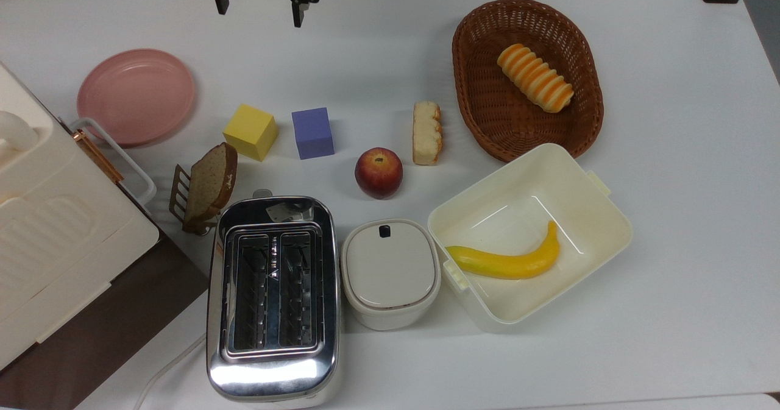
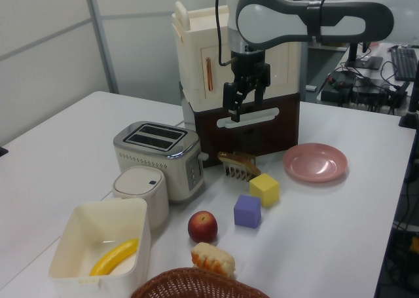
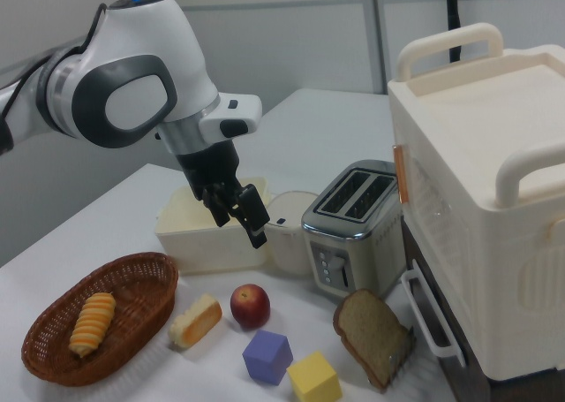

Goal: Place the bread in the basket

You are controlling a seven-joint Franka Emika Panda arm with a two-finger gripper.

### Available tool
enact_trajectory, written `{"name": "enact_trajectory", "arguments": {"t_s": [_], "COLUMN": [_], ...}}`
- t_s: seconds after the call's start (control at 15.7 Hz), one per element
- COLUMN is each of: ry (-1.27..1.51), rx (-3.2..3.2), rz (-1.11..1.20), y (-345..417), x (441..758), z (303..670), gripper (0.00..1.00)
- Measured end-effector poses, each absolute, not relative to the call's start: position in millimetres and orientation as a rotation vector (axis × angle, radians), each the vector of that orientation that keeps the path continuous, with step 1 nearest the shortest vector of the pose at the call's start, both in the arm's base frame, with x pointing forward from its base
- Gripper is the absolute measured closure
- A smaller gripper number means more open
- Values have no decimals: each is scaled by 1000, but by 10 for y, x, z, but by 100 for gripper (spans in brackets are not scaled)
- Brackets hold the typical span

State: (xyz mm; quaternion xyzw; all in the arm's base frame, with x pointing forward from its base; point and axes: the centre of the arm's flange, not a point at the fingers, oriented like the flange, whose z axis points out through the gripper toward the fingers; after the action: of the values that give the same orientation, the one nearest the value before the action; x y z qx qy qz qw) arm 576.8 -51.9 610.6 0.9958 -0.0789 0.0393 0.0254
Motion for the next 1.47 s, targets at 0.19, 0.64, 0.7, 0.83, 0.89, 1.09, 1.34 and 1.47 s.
{"name": "enact_trajectory", "arguments": {"t_s": [0.19,0.64,0.7,0.83,0.89,1.09,1.34,1.47], "ry": [-244,-244,-244,-244,-244,-244,-245,-243], "rx": [3079,3079,3079,3079,3079,3079,3080,3081], "rz": [121,121,121,121,121,121,76,20], "y": [-518,-518,-518,-518,-518,-518,-517,-512], "x": [5768,5768,5768,5768,5768,5768,5740,5702], "z": [6106,6106,6106,6105,6105,6105,6076,6043], "gripper": [0,0,0,0,0,0,0,0]}}
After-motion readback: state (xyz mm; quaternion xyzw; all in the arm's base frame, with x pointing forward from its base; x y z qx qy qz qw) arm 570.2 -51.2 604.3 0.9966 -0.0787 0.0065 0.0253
